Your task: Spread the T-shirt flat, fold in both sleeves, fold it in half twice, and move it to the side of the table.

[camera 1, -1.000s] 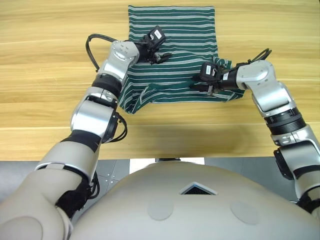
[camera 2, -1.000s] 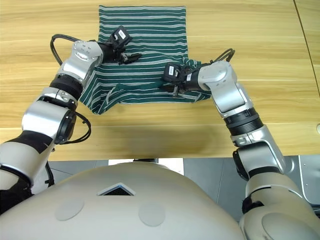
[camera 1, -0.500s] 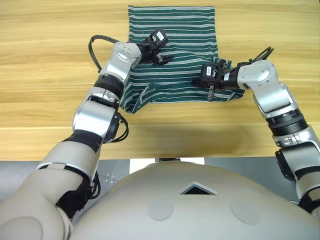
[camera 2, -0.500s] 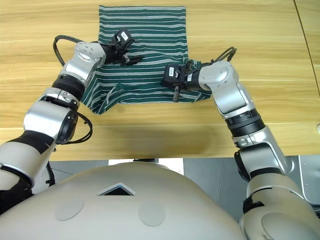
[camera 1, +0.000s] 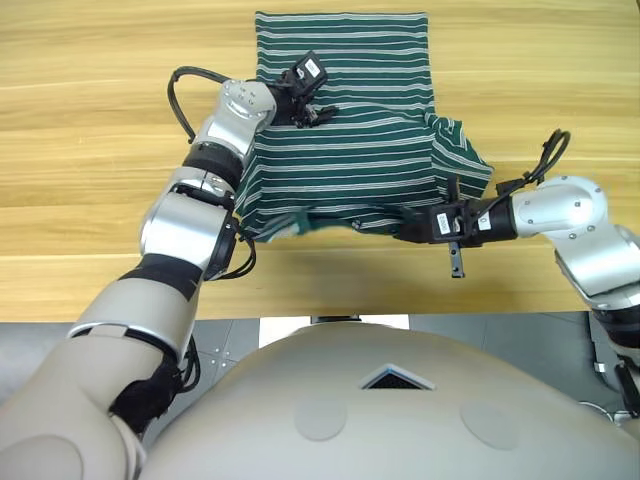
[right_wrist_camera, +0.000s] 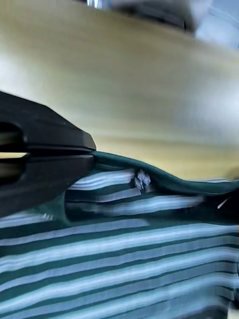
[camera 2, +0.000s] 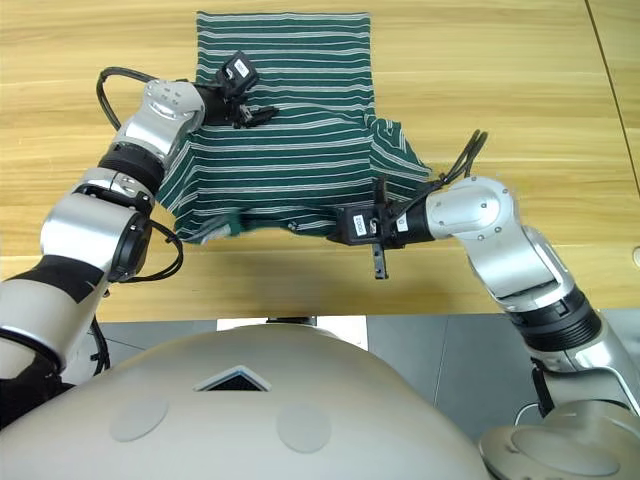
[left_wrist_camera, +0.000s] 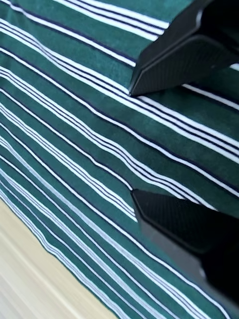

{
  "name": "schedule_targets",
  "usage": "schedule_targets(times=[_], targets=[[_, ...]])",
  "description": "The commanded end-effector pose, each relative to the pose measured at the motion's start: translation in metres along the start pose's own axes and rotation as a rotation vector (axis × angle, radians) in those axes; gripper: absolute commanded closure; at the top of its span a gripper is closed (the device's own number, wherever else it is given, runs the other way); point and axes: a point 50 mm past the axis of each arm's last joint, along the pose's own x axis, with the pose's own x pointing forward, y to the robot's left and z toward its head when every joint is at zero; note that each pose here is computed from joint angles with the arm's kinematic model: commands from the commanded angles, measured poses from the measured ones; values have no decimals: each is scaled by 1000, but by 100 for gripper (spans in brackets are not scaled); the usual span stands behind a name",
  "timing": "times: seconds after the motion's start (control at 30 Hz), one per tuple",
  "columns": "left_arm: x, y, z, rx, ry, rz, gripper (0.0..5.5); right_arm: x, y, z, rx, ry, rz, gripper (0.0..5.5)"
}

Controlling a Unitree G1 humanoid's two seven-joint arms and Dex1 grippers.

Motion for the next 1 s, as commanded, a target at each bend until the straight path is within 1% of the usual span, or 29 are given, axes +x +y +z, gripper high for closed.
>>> schedule_targets(times=[0.03, 0.2, 0.3, 0.37, 0.43, 0.5, 0.53, 0.6, 0.63, 0.7, 0.8, 0.87, 0.9, 1.0], targets=[[-2, 6, 1, 19, 17, 16, 215, 1, 1, -13, 45, 11, 27, 543], [-3, 7, 1, 28, 20, 18, 215, 1, 1, -14, 55, -24, 50, 458], [-7, 12, 10, 31, -40, 25, 215, -4, 6, -9, 78, -77, 114, 409], [-18, 18, 18, 50, -112, 24, 215, -10, 11, -4, 95, -134, 181, 376], [-47, 28, 30, 75, -224, 51, 215, -20, 10, 3, 113, -211, 207, 329], [-79, 33, 37, 78, -304, 98, 215, -28, 2, 6, 140, -269, 163, 302], [-98, 35, 35, 41, -334, 153, 215, -32, -6, 4, 153, -278, 100, 280], [-143, 35, 14, -193, -370, 353, 215, -39, -23, 0, 189, -299, -58, 250], [-164, 28, 0, -313, -356, 440, 215, -43, -29, -1, 203, -314, -119, 250], [-194, -4, -31, -541, -314, 556, 215, -50, -38, -2, 239, -350, -218, 250], [-219, -64, -62, -716, -188, 573, 215, -61, -40, -5, 286, -390, -297, 250], [-231, -93, -73, -815, -121, 578, 215, -68, -37, -8, 306, -408, -328, 250], [-237, -103, -75, -842, -101, 598, 215, -72, -34, -10, 318, -416, -347, 250], [-246, -118, -75, -855, -58, 646, 215, -80, -24, -14, 347, -427, -387, 250]])
